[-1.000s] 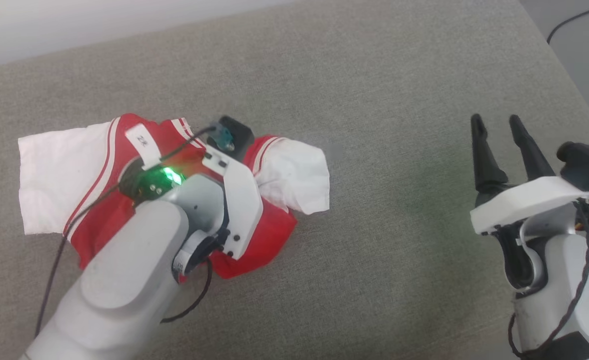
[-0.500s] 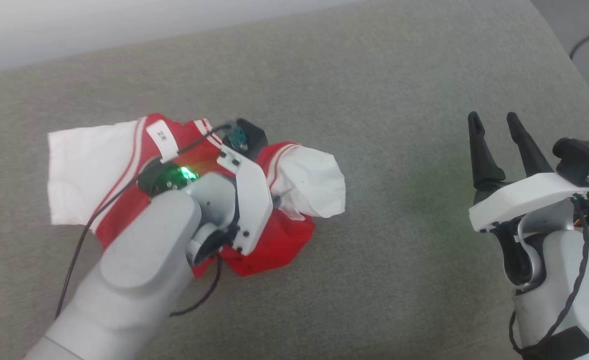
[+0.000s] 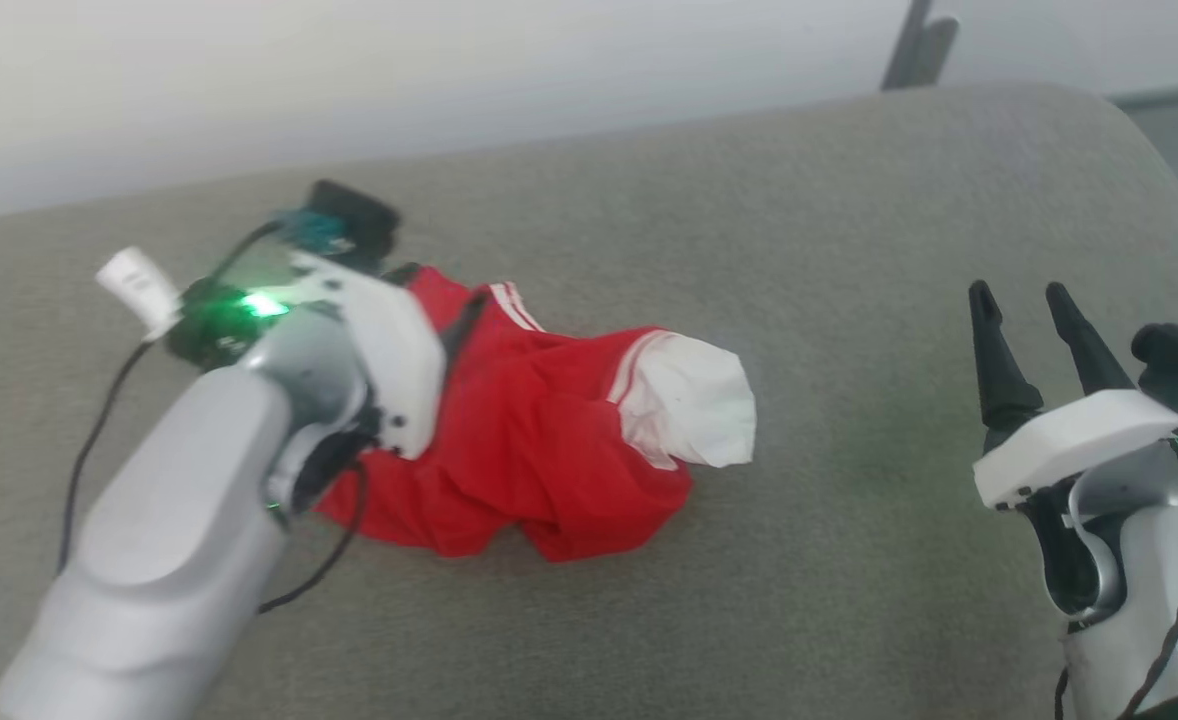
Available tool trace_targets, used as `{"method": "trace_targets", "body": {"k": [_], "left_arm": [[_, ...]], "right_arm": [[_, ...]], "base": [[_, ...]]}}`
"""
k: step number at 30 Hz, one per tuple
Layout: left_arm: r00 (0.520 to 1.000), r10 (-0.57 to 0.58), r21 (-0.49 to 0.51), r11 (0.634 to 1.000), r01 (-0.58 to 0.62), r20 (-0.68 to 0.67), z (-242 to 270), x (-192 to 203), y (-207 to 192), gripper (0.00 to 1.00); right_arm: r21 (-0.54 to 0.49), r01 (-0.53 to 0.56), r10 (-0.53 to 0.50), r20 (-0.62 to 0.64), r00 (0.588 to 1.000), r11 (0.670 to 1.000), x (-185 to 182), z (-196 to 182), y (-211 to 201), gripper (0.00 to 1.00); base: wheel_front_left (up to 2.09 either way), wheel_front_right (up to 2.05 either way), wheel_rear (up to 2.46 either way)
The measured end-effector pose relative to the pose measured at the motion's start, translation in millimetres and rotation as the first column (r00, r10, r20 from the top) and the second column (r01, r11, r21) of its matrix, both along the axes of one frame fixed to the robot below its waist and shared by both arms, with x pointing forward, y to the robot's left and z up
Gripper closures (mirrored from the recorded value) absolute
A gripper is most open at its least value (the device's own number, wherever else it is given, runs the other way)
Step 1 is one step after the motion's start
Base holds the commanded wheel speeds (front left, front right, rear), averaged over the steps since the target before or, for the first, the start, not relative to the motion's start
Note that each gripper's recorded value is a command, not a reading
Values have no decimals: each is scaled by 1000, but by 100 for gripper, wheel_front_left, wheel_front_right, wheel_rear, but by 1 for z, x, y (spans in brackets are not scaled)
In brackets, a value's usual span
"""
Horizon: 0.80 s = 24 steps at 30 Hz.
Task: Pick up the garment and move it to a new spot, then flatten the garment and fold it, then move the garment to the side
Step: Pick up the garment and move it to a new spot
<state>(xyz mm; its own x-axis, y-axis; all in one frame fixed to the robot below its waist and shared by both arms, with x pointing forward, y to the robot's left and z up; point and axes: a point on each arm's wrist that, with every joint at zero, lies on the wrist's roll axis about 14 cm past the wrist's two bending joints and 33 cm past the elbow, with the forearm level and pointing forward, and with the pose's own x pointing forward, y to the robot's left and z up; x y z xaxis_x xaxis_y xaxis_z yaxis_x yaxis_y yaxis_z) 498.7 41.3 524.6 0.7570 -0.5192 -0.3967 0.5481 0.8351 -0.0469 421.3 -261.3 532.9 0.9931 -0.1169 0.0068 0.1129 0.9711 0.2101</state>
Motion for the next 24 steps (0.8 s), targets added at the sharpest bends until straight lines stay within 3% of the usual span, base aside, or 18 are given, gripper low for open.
{"method": "trace_targets", "body": {"k": [7,12,24], "left_arm": [[960,246,-101,967,-233,137,30,-6,83,0],[888,411,-169,909,-382,205,40,-23,144,0],[716,637,-222,771,-597,288,29,-80,249,0]], "right_arm": [[3,-41,41,4,999,999,-2,4,14,0],[6,-59,59,11,998,998,-2,8,21,0],[13,-98,98,6,995,995,2,7,36,0]], "base": [[0,0,0],[0,0,0],[0,0,0]]}}
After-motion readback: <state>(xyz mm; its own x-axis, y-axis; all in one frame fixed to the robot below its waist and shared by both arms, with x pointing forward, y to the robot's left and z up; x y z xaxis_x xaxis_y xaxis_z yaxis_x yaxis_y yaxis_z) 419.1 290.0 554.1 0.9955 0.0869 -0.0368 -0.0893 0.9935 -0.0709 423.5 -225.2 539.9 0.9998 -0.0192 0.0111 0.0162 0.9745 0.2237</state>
